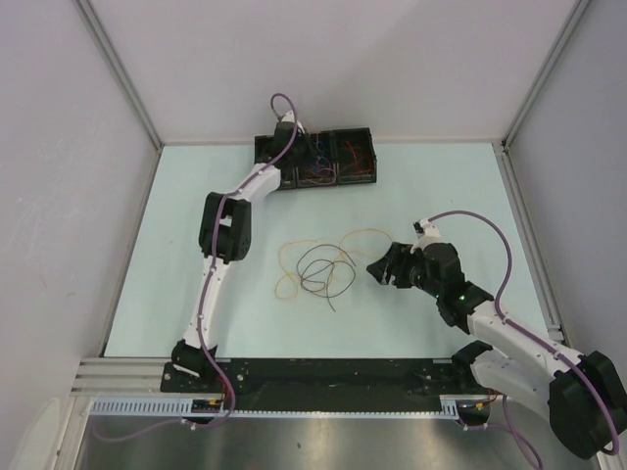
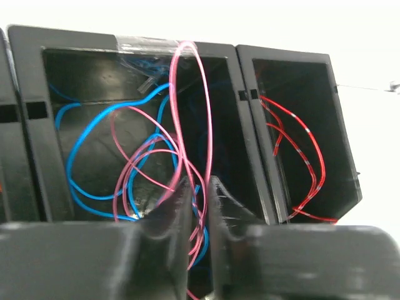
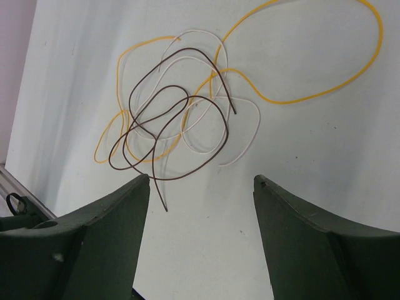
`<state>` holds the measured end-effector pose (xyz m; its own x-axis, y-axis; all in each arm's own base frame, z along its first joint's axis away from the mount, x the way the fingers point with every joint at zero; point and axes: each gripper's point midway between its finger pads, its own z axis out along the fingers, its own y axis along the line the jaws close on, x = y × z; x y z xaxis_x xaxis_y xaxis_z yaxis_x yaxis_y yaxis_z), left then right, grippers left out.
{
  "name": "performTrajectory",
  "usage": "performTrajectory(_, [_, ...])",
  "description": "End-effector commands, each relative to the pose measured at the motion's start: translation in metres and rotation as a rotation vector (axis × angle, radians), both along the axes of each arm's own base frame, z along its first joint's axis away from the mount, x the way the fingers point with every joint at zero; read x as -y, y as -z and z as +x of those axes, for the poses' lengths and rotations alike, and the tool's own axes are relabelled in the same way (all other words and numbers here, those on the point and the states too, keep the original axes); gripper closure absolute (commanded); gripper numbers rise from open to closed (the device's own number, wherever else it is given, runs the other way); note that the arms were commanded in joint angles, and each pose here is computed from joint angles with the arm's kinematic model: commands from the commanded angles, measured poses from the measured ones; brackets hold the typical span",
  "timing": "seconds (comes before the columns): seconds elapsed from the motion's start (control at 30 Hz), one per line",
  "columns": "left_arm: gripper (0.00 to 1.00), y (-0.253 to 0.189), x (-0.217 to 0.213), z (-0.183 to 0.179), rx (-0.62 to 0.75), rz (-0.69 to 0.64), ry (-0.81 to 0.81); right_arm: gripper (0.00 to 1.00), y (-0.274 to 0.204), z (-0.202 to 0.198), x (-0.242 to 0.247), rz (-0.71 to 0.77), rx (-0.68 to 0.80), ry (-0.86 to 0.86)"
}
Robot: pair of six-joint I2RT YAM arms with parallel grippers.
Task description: Untangle the cables
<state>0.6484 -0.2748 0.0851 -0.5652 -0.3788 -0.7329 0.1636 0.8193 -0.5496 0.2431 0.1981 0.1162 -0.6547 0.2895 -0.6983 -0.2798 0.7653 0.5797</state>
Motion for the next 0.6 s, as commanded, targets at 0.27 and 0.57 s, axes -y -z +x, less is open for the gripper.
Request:
performTrajectory(0.27, [0.42,-0.082,0.007,-0.005,0.057,-0.091,0.046,0.28,-0.008,0.003,-0.002,0.034,0.028,0.000])
performTrajectory(0.57, [0.30,-0.136,-0.017,-0.023,0.081,-0.045,0.007,0.28,-0.009,0.002,-0.002,0.038,0.035,-0.005])
